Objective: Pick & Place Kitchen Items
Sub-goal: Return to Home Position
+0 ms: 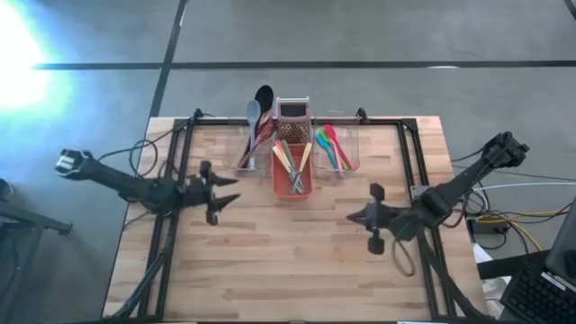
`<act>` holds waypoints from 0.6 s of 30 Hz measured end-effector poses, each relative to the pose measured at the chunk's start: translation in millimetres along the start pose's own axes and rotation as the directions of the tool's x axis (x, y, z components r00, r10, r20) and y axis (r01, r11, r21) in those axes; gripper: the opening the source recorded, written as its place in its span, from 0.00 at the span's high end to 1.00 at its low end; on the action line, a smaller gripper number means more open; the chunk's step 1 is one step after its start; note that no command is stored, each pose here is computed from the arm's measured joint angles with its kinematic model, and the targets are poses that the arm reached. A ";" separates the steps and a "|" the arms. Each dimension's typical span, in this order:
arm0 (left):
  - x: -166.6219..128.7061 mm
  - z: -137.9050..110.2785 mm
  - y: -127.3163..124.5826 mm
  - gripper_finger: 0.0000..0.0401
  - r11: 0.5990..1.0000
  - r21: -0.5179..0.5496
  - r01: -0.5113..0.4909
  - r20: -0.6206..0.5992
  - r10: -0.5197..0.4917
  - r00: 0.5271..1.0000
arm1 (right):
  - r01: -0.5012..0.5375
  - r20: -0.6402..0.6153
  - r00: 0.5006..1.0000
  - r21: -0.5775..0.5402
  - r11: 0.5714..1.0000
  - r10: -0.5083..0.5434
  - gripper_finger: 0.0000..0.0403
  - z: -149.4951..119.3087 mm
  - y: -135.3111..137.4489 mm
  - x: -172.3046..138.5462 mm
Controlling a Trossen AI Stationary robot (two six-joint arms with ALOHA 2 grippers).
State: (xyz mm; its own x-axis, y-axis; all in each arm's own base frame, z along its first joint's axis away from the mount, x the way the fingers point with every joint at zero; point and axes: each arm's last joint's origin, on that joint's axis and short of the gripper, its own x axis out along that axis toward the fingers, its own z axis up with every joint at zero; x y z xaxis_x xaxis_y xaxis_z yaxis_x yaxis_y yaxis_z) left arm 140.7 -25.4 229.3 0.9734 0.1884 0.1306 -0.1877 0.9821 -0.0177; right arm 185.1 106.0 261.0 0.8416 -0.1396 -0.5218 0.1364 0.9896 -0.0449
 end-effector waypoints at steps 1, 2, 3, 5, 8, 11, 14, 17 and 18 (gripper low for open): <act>-6.5 -9.0 -1.3 0.49 1.000 -0.016 0.003 -0.015 -0.003 1.000 | -0.020 0.026 0.999 0.015 1.000 0.020 0.98 -8.1 -2.9 -2.1; -12.2 -15.8 -2.5 0.49 0.999 -0.037 0.020 -0.019 -0.021 1.000 | -0.045 0.066 0.997 0.032 0.998 0.043 0.98 -15.0 -6.1 -4.3; -16.7 -19.8 -3.3 0.49 0.998 -0.057 0.038 -0.015 -0.039 0.999 | -0.077 0.112 0.991 0.048 0.996 0.071 0.98 -22.4 -8.9 -5.7; -22.9 -25.5 -4.3 0.49 0.995 -0.075 0.067 -0.010 -0.068 0.998 | -0.168 0.213 0.965 0.060 0.984 0.151 0.98 -37.2 -14.8 -7.8; -27.0 -31.1 -3.5 0.49 0.997 -0.032 0.076 -0.012 -0.076 0.997 | -0.335 0.385 0.869 -0.001 0.942 0.310 0.98 -59.8 -22.0 -9.1; -28.4 -34.6 -2.5 0.49 0.998 0.009 0.069 -0.023 -0.068 0.997 | -0.373 0.522 0.775 -0.079 0.925 0.357 0.98 -83.6 -32.5 -9.7; -28.4 -38.2 -1.1 0.49 0.999 0.031 0.022 -0.057 -0.020 0.998 | -0.321 0.588 0.749 -0.084 0.943 0.307 0.98 -104.7 -46.6 -6.0; -27.4 -42.5 1.3 0.49 0.999 0.040 -0.008 -0.118 0.012 0.993 | -0.278 0.585 0.765 -0.078 0.957 0.270 0.98 -102.3 -55.0 -4.4; -26.7 -43.1 2.4 0.50 0.999 0.042 -0.019 -0.138 0.024 0.990 | -0.275 0.586 0.762 -0.093 0.957 0.276 0.98 -100.3 -57.7 -3.9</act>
State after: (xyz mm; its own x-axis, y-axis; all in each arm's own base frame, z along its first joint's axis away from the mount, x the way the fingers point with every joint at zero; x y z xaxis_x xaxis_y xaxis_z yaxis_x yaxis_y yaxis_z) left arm 119.9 -27.8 183.0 0.9774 0.2113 -0.0081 -0.2111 0.9772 0.0215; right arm 121.5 52.8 180.2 0.9851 0.1469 0.0898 -0.1494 0.9885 0.0217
